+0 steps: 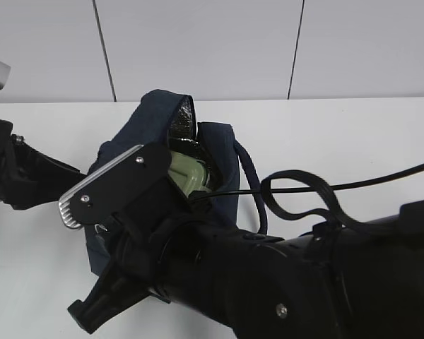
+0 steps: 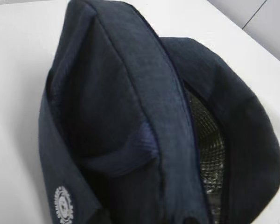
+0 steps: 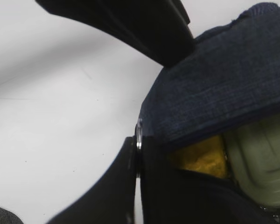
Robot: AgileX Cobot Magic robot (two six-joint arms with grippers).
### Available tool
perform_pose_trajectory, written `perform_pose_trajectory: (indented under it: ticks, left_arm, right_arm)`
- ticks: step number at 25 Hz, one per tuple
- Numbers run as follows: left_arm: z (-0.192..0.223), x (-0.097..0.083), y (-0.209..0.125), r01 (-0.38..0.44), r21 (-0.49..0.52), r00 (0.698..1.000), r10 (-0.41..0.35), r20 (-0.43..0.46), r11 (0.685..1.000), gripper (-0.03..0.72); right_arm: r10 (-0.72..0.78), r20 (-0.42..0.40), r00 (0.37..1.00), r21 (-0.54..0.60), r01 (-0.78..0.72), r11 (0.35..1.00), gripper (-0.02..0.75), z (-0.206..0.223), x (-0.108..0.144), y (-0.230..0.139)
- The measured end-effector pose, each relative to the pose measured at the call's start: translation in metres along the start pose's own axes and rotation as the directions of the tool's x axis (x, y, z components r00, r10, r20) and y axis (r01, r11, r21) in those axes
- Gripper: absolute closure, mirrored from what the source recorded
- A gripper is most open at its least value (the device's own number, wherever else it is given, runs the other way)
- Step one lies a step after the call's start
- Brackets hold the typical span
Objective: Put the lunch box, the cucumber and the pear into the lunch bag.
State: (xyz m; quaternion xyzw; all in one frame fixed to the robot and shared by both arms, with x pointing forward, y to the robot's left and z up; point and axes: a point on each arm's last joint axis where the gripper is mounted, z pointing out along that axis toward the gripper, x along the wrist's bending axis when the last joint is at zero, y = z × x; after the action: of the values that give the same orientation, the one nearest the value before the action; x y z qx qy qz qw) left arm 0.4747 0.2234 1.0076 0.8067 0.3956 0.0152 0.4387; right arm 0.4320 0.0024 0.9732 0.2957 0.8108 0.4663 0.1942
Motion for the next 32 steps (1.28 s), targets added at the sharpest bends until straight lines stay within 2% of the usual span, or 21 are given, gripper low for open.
perform_pose_trajectory:
  ticks: [5,11,17,18,21,23,32]
  left_arm:
    - [0.001,-0.005,-0.001,0.0,0.015,0.998,-0.001,0.066,1.0,0.397]
    - [0.001,-0.003,0.0,0.005,0.008,0.999,-0.005,0.043,1.0,0.397]
    - [0.018,-0.005,-0.002,0.02,0.033,0.998,-0.022,0.061,0.999,0.405]
    - [0.022,-0.005,-0.003,0.022,0.043,0.998,-0.024,0.062,0.999,0.428]
    - [0.025,-0.002,-0.004,0.026,0.049,0.999,-0.028,0.041,0.998,0.612]
    - [0.025,-0.001,-0.004,0.025,0.048,0.999,-0.026,0.033,0.999,0.658]
    - [0.025,-0.004,-0.004,0.018,0.059,0.998,-0.022,0.063,0.998,0.685]
  right_arm:
    - [0.002,0.0,1.0,0.0,-0.002,1.0,0.738,0.0,0.0,0.0]
    - [0.002,0.0,1.0,0.0,-0.002,1.0,0.738,0.0,0.0,0.0]
    - [0.004,-0.002,1.0,0.002,-0.004,1.0,0.738,-0.001,0.0,0.0]
    - [0.004,-0.002,1.0,0.002,-0.004,1.0,0.738,-0.001,0.0,0.0]
    - [0.007,-0.001,1.0,0.003,-0.007,1.0,0.738,-0.001,0.0,0.0]
    - [0.015,0.001,1.0,0.004,-0.015,1.0,0.738,-0.001,0.0,0.0]
    - [0.047,0.04,0.998,-0.072,-0.044,0.996,0.738,-0.014,-0.009,0.02]
